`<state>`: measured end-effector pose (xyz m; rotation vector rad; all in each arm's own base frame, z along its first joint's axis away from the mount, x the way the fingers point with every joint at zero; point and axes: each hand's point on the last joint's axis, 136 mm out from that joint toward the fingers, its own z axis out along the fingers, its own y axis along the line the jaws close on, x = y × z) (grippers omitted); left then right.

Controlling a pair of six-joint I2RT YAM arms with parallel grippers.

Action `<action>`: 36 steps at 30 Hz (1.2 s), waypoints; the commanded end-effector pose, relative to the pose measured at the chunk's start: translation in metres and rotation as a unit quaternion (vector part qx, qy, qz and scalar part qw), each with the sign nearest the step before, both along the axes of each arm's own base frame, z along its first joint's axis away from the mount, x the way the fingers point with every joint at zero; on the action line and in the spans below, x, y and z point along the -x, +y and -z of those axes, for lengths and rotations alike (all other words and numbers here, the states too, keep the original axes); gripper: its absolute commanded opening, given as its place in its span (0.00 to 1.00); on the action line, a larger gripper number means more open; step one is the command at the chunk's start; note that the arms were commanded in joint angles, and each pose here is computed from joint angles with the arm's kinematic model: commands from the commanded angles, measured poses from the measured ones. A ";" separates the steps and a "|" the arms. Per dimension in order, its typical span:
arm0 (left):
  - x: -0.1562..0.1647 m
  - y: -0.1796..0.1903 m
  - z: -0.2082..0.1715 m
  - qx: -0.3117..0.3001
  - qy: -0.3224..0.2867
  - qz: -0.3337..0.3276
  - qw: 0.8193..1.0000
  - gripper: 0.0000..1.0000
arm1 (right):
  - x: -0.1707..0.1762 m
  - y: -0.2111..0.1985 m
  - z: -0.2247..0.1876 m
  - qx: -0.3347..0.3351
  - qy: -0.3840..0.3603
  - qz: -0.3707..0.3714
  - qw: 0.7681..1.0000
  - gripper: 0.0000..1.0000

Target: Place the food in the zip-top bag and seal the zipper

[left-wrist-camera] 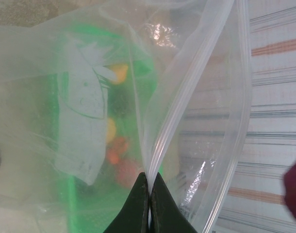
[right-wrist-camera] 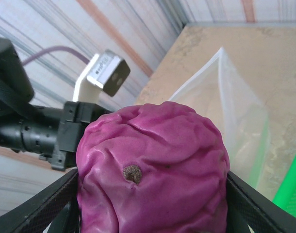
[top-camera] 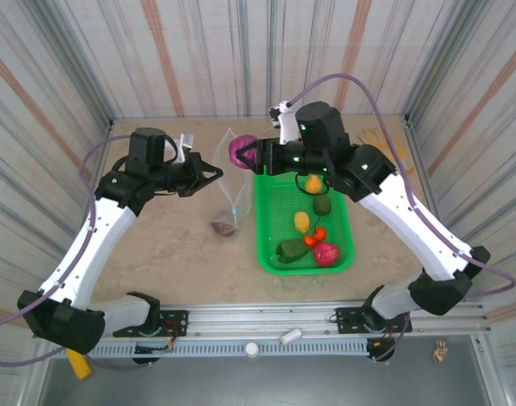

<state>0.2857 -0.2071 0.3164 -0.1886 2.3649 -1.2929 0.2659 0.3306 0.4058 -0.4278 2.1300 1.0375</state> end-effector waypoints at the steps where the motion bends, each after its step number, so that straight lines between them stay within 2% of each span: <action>1: 0.002 -0.007 -0.012 0.015 -0.011 0.014 1.000 0.00 | 0.000 0.018 0.002 -0.002 0.005 -0.016 1.000 0.68; 9: 0.005 -0.009 -0.017 0.020 -0.020 0.021 0.999 0.00 | -0.014 0.027 0.038 0.081 -0.003 0.020 0.997 0.70; 15: 0.007 -0.010 -0.027 0.026 -0.035 0.027 0.999 0.00 | -0.024 0.013 0.064 0.160 -0.016 0.065 0.985 0.71; 20: 0.008 -0.009 -0.038 0.021 -0.053 0.030 0.998 0.00 | -0.030 0.002 0.067 0.195 -0.025 0.092 0.976 0.73; 31: 0.006 -0.010 -0.036 0.014 -0.050 0.032 0.998 0.00 | -0.023 0.006 0.063 0.185 -0.023 0.076 0.979 0.84; 36: 0.007 -0.009 -0.036 0.013 -0.050 0.031 0.998 0.00 | -0.022 0.008 0.060 0.178 -0.024 0.071 0.981 0.85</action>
